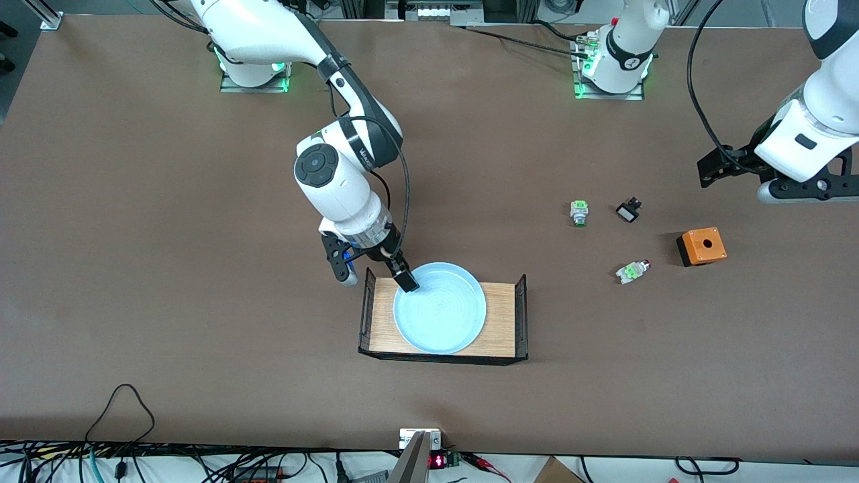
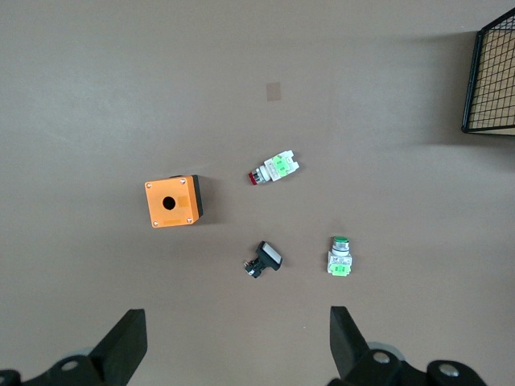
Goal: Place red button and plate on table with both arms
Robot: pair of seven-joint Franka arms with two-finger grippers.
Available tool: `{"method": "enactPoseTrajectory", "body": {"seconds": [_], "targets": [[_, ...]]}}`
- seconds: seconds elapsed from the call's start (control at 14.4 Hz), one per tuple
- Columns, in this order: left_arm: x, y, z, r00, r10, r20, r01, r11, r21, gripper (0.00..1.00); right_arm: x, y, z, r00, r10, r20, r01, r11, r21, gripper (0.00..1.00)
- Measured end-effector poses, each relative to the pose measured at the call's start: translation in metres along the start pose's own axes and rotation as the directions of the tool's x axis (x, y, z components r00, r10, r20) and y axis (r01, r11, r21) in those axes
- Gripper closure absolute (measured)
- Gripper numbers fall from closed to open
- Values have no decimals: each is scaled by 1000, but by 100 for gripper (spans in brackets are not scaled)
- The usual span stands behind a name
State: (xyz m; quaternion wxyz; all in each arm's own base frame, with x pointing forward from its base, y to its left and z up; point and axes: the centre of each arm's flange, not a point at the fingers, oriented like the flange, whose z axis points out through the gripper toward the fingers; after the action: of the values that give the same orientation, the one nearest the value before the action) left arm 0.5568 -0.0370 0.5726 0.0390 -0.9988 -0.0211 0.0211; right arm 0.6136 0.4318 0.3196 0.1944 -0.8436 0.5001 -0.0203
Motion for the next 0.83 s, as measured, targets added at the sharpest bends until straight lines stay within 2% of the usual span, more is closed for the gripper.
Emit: {"method": "enactPoseTrajectory", "body": {"seconds": [0.14, 0.28, 0.35, 0.42, 0.56, 0.83], "targets": [[-1, 9, 1, 1000, 15, -1, -15, 1000, 0, 0, 0, 0, 1, 1000, 4, 0, -4, 1000, 1, 4], [-2, 17, 0, 1000, 29, -3, -29, 1000, 1, 0, 0, 0, 1, 999, 39, 0, -39, 999, 2, 22], [-2, 16, 0, 1000, 28, -4, -28, 1000, 1, 0, 0, 0, 1, 998, 57, 0, -57, 998, 2, 22], [-2, 15, 0, 1000, 26, -5, -26, 1000, 1, 0, 0, 0, 1, 998, 63, 1, -63, 998, 3, 29], [-1, 14, 0, 1000, 22, -7, -22, 1000, -4, 0, -1, -1, -1, 998, 66, 1, -66, 998, 9, 49], [1, -7, 3, 999, -43, 12, 44, 994, -101, 0, -4, -2, -1, 998, 62, 3, -62, 998, 12, 57]]}}
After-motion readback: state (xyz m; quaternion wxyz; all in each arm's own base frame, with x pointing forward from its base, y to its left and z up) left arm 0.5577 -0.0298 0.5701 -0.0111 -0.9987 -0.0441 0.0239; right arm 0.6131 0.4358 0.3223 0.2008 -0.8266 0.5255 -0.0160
